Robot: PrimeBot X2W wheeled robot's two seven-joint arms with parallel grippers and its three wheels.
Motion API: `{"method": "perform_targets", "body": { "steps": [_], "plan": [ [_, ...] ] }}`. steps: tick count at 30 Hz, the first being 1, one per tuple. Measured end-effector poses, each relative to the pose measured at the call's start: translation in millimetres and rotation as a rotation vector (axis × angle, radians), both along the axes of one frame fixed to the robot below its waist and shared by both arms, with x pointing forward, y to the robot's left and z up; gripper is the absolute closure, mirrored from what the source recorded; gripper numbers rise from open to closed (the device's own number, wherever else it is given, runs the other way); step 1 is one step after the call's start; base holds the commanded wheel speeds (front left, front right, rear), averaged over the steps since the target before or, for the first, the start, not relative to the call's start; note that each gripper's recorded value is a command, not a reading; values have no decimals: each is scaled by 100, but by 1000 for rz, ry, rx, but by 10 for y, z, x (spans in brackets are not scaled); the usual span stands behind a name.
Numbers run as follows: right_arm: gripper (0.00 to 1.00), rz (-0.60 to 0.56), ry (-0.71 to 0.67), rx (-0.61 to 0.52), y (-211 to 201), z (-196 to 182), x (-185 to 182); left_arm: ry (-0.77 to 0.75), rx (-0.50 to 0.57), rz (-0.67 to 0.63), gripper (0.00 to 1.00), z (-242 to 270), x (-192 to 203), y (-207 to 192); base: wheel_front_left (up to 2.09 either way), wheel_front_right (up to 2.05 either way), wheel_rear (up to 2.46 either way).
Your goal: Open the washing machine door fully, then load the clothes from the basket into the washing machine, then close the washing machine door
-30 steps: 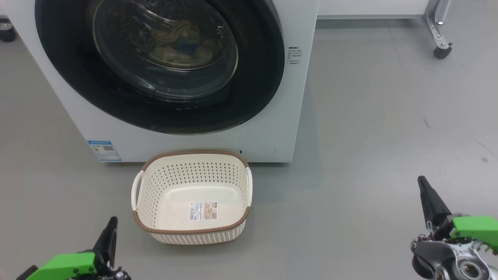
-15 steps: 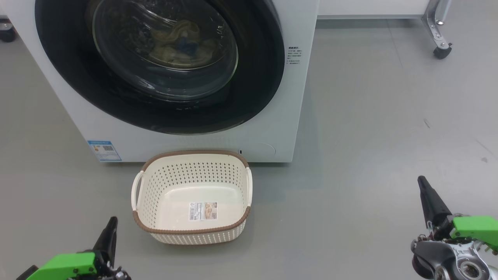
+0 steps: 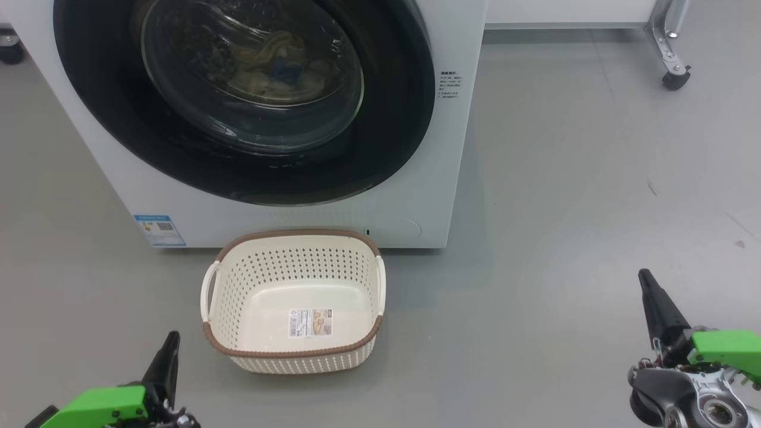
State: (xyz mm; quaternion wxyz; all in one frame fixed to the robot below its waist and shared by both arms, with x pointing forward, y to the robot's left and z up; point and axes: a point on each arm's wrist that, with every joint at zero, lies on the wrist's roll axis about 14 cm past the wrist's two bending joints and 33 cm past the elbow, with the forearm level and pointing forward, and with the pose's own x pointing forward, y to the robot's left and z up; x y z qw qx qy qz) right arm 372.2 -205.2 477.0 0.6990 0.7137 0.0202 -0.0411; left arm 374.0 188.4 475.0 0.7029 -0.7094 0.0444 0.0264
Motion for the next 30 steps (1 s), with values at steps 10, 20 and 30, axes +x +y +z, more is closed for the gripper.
{"method": "perform_targets", "body": {
  "steps": [10,20,30],
  "plan": [
    [100,0,0,-1,0,0,0,0,0,0,100,0,0,0,0,0,0],
    [100,0,0,-1,-1,0,0,0,-1,1,100,0,0,0,0,0,0],
    [100,3,0,0,1,0,0,0,-1,1,100,0,0,1,0,0,0]
  ]
}}
